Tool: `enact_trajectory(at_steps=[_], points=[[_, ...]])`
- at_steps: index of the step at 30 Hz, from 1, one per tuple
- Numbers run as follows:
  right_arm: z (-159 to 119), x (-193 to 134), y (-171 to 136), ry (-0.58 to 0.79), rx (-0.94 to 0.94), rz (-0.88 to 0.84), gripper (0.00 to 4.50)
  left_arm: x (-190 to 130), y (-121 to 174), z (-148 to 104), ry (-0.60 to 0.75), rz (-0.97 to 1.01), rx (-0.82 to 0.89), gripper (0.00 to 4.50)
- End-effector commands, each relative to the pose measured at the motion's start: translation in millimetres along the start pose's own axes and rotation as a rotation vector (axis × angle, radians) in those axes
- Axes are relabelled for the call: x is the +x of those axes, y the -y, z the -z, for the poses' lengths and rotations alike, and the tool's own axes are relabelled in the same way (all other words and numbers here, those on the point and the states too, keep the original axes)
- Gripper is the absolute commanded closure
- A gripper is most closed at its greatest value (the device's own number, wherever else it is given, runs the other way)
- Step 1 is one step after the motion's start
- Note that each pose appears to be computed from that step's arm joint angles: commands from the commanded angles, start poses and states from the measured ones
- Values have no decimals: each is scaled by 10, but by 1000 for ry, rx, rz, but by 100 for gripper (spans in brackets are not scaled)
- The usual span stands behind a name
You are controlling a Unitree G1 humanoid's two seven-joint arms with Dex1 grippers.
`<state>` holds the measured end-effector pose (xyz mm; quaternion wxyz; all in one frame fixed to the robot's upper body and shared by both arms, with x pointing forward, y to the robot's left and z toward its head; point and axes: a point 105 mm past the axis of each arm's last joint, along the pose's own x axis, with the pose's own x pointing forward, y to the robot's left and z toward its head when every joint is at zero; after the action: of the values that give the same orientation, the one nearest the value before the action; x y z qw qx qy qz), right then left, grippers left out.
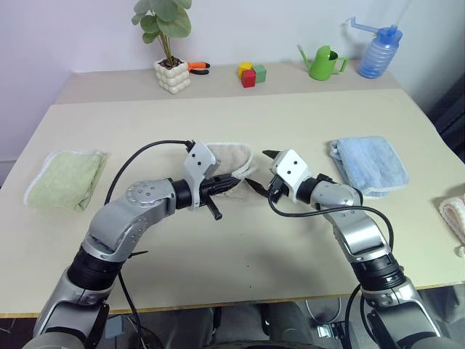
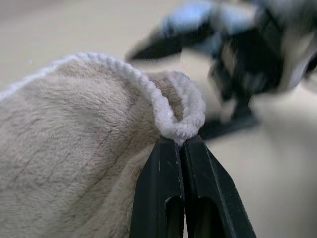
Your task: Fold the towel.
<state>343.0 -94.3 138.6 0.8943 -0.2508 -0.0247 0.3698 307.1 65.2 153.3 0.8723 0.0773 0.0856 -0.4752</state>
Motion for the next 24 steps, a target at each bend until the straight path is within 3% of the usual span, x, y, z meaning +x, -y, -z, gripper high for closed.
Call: enact_trajectory(at_steps=[1, 4, 7, 10, 12, 15, 17, 20, 22, 23, 24], points=[[-54, -68, 89, 16, -20, 42, 20, -20, -57, -118, 44, -26, 30, 447], [-36, -73, 91, 11, -21, 46, 20, -32, -26, -125, 55, 0, 10, 447], [-31, -67, 103, 6, -23, 48, 20, -73, -20, -151, 72, 3, 11, 365], [-21, -77, 132, -1, -28, 50, 20, -128, -51, -226, 109, -20, 33, 222], [-4, -110, 183, -11, -31, 55, 20, -220, -127, -303, 147, -50, 26, 222], [24, -175, 246, -27, -32, 59, 104, -363, -265, -348, 161, -106, 32, 217], [54, -233, 289, -44, -43, 61, 200, -482, -376, -375, 173, -153, 39, 217], [46, -291, 393, -46, -44, 91, 354, -634, -590, -415, 207, -257, 28, 303], [-46, -279, 450, -11, -28, 112, 450, -664, -675, -370, 189, -300, 39, 405], [-122, -254, 466, 16, -16, 119, 450, -651, -716, -321, 166, -324, 52, 447], [-183, -230, 473, 38, -6, 122, 450, -635, -749, -278, 145, -344, 63, 447]])
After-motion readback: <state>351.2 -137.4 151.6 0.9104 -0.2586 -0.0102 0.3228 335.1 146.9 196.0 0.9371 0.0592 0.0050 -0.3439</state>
